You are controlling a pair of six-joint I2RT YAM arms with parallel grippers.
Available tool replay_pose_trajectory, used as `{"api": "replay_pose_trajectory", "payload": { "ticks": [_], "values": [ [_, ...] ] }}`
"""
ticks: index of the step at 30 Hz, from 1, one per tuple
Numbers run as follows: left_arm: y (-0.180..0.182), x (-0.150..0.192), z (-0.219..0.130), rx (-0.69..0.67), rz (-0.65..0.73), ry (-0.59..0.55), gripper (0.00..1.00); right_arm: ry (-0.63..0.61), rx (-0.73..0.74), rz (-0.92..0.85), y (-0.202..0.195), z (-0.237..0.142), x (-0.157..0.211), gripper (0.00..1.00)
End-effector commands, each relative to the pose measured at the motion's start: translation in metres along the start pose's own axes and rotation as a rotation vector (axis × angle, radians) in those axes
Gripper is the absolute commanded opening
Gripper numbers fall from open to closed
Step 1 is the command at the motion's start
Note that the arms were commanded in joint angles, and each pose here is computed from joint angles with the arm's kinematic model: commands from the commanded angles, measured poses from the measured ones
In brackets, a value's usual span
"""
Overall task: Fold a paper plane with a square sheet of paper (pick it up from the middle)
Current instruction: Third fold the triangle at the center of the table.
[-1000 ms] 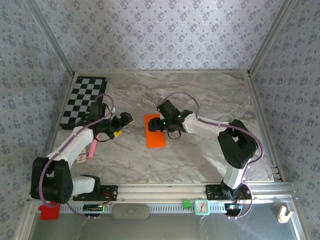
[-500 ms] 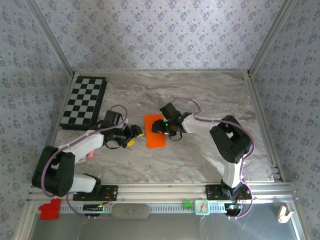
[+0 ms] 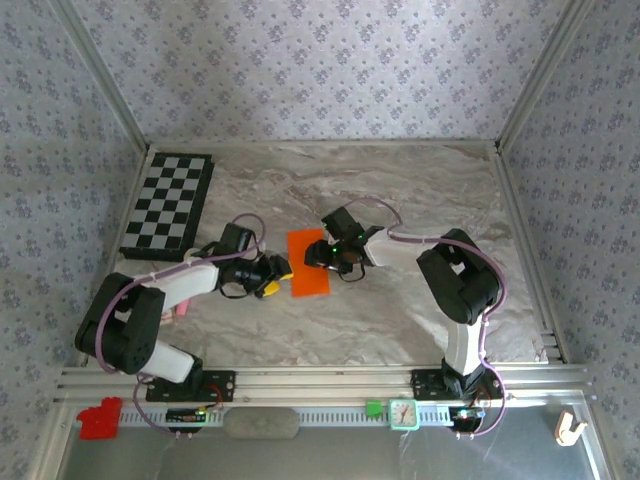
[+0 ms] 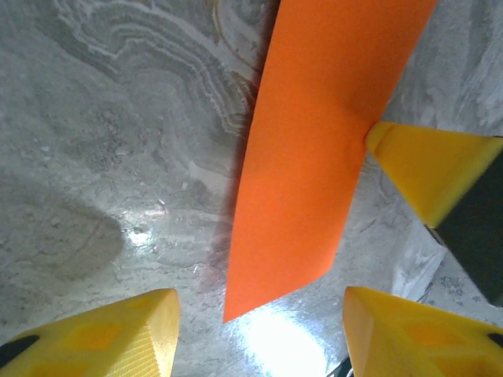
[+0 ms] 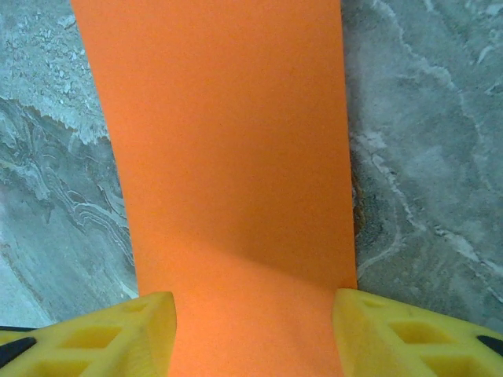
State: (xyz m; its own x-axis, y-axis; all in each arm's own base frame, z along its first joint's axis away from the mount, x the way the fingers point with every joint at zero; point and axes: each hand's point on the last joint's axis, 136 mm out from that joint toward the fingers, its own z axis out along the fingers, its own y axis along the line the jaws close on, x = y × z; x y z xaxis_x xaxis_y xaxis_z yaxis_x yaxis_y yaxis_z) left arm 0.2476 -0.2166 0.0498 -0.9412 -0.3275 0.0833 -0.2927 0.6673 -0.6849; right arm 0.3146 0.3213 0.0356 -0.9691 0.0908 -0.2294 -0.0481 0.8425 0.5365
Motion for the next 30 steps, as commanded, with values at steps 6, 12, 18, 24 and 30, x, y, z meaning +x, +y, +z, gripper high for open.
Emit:
{"api": "replay_pose_trajectory", "payload": {
  "ticks": [6,12,18,24,30],
  "values": [
    [-0.011,0.006,0.013,0.014,0.008,0.055,0.44,0.061,0.045,0.061,-0.025,0.013,0.015,0.52],
    [-0.011,0.007,0.018,0.014,0.004,0.072,0.39,0.067,0.045,0.066,-0.027,0.014,0.016,0.5],
    [-0.011,0.006,0.02,0.001,0.021,0.087,0.37,0.068,0.047,0.07,-0.028,0.014,0.015,0.5],
    [-0.01,0.006,0.026,-0.001,0.016,0.107,0.36,0.066,0.043,0.071,-0.028,0.014,0.015,0.49],
    [-0.013,0.005,0.03,0.015,0.013,0.12,0.36,0.068,0.043,0.071,-0.028,0.014,0.015,0.49]
  ]
}}
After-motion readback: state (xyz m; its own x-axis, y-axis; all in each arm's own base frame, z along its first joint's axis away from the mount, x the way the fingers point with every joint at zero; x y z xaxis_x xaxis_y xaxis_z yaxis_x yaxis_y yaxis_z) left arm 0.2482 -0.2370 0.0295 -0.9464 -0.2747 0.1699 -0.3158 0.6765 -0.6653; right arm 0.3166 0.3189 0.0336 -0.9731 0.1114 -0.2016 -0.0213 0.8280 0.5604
